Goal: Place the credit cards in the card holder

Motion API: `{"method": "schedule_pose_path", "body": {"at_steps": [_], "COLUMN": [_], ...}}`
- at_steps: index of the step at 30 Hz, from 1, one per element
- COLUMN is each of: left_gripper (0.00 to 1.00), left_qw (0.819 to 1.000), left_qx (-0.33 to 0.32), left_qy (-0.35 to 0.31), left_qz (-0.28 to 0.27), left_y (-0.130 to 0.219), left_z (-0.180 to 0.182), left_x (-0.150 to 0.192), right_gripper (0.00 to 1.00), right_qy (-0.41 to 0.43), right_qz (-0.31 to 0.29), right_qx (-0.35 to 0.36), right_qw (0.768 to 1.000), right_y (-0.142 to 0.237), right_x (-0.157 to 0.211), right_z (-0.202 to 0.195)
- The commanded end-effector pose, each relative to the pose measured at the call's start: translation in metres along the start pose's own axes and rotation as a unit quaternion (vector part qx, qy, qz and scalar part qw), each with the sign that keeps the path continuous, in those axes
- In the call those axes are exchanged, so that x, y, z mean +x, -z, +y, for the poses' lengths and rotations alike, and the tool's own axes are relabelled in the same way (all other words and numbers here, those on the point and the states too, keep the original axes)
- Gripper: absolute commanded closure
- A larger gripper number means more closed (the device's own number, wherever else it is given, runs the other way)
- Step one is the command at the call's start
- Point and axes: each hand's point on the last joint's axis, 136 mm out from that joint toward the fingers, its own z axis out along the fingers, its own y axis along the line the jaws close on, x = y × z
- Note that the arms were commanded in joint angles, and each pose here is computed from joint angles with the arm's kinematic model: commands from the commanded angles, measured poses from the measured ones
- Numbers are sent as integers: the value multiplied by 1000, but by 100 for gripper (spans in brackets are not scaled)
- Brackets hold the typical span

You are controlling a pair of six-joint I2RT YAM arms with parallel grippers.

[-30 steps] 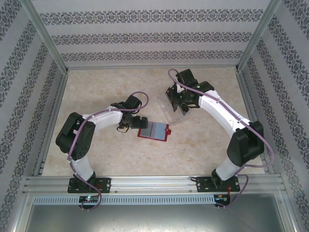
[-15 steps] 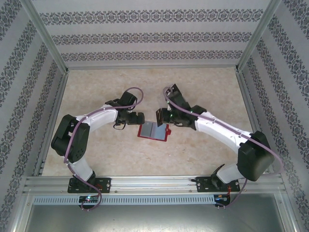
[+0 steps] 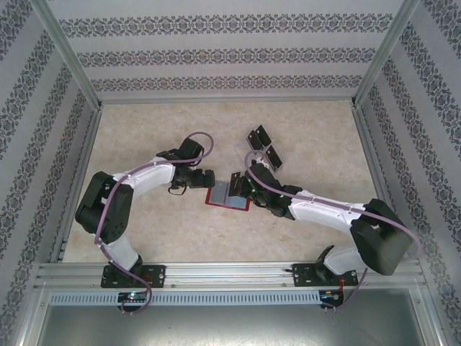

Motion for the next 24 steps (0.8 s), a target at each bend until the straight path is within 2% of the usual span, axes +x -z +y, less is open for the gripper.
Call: {"method": "schedule_pose_path", "body": {"at_steps": [1,24], "left_gripper": [0,0], "left_qw": [1000,1000], "left_qx": [-3,-1], "left_qy": [-6,-4], "left_qz": [11,20], "left_y": [1,-5], "left_z": [6,7], "left_x": [8,13], "right_gripper": [100,100], "right_qy": [-35,-61], "right_qz": [-36,-28], "right_qx": [-20,12], "right_qw": [999,998], "right_y": [-4,-22], "right_x": [-4,19], "right_z": [8,-24]}}
